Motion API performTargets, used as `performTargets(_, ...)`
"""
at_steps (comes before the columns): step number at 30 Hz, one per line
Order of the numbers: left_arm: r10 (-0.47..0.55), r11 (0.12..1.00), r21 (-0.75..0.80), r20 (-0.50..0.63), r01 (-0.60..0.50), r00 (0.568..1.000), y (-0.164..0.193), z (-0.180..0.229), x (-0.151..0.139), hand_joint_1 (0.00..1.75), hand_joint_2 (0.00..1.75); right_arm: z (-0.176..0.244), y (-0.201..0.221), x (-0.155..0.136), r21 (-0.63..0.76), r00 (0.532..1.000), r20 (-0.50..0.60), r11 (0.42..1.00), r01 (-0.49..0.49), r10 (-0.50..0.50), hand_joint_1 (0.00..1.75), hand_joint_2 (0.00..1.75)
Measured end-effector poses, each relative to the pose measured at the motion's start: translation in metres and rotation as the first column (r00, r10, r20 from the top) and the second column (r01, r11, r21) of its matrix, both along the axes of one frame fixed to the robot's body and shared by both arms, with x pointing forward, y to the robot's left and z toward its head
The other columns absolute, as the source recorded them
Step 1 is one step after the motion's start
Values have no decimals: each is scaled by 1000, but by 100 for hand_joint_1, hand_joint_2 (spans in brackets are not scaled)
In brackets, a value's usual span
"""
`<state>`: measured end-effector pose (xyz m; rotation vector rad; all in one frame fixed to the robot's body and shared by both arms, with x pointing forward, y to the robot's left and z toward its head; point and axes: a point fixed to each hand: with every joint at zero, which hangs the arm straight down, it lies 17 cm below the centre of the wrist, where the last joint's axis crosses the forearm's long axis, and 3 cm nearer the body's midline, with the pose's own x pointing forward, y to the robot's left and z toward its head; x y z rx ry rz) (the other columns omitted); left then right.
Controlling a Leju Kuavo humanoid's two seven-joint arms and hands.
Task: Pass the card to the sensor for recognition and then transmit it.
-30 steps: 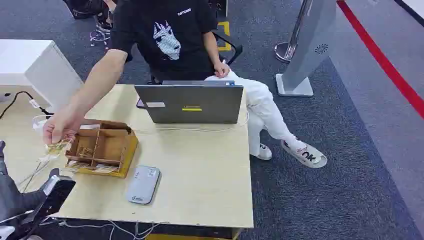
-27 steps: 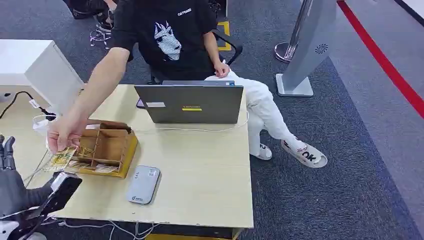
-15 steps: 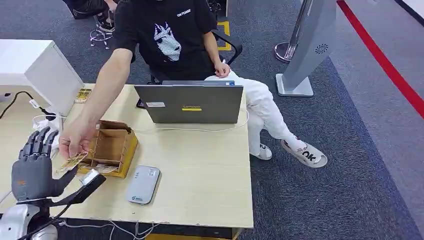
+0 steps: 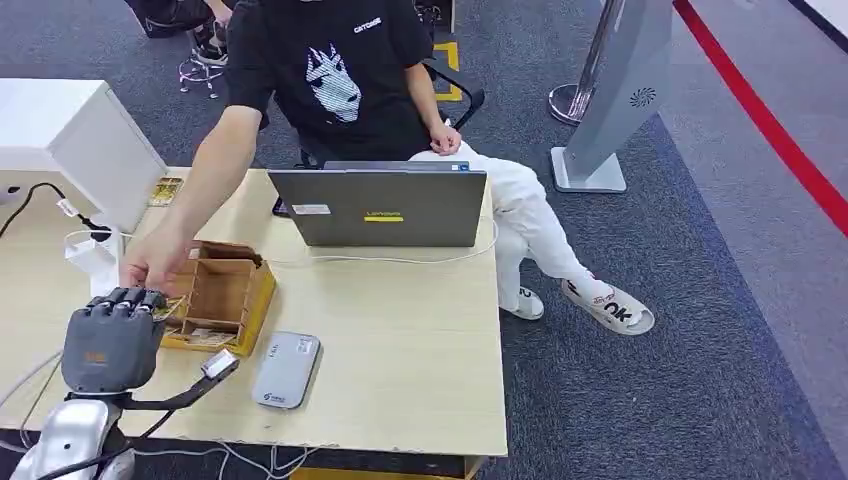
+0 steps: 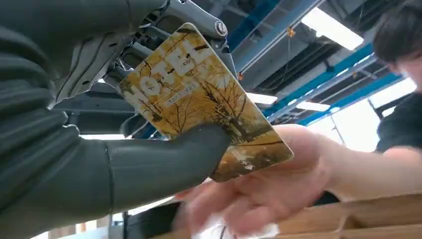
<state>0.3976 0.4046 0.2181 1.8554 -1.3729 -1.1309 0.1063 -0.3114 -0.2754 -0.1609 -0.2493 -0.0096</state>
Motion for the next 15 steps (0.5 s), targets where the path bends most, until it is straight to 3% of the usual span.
performTargets(4,-38,999,7,19,38,999,-19,3,3,168,175,0,2,-1,-1,1000,-4,1000,-4,4,0,175)
performTargets(9,-163,986,22,8,163,987,-69,0,11,161,175,0,6,-1,9,1000,-9,1000,-13,13,0,175)
performTargets(15,-307,950,35,-91,312,947,-127,-30,17,159,175,0,10,-1,20,1000,-11,1000,-17,17,0,175)
